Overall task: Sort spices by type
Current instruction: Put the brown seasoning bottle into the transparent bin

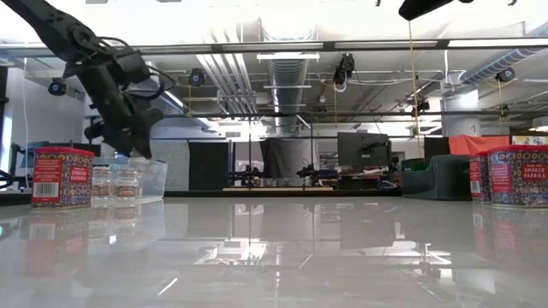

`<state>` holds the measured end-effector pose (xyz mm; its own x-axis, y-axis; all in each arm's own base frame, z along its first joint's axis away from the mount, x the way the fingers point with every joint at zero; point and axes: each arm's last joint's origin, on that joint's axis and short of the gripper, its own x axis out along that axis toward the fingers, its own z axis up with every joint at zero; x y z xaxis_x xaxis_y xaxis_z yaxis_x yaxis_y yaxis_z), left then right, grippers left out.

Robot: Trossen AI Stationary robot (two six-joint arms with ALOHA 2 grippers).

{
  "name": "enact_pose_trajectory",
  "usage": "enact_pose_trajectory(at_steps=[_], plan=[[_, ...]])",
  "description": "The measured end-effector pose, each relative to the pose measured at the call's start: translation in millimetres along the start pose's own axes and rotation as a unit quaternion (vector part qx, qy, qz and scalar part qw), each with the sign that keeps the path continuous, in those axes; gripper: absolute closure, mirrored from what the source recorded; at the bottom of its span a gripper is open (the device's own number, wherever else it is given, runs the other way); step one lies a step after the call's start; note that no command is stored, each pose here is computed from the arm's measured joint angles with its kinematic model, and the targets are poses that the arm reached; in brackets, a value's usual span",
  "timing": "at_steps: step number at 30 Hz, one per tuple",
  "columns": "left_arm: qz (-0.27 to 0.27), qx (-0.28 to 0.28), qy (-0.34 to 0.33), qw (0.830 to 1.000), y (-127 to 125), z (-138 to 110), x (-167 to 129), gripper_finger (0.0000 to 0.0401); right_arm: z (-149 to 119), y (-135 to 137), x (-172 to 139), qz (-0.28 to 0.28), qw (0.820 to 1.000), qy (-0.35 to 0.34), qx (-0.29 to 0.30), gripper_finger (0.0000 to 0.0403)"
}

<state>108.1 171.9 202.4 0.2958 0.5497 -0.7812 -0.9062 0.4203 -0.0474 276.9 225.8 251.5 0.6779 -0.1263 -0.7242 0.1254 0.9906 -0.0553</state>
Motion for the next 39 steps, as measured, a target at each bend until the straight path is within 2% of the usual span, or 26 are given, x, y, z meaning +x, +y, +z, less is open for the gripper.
enact_pose_trajectory(at_steps=[11, 16, 30, 39], plan=[[0.017, -0.023, 0.039, 0.999, 0.2, -11.0, 15.7, 0.0237, -1.4, 1.4, -0.6, 0.005, 1.000, 0.004, 0.005, 0.0160], [0.016, -0.042, 0.029, 0.999, 0.6, -17.7, 19.4, 0.0237, -2.6, 2.9, -1.7, 0.007, 1.000, 0.004, 0.003, 0.0155], [0.009, -0.013, 0.043, 0.999, -3.3, -28.5, 23.0, 0.0237, -3.2, 3.5, -2.2, 0.008, 1.000, 0.005, 0.006, 0.0133], [0.001, -0.030, 0.033, 0.999, -4.5, -27.1, 23.5, 0.0228, -2.5, 2.8, -1.6, 0.006, 1.000, 0.003, 0.000, 0.0123]])
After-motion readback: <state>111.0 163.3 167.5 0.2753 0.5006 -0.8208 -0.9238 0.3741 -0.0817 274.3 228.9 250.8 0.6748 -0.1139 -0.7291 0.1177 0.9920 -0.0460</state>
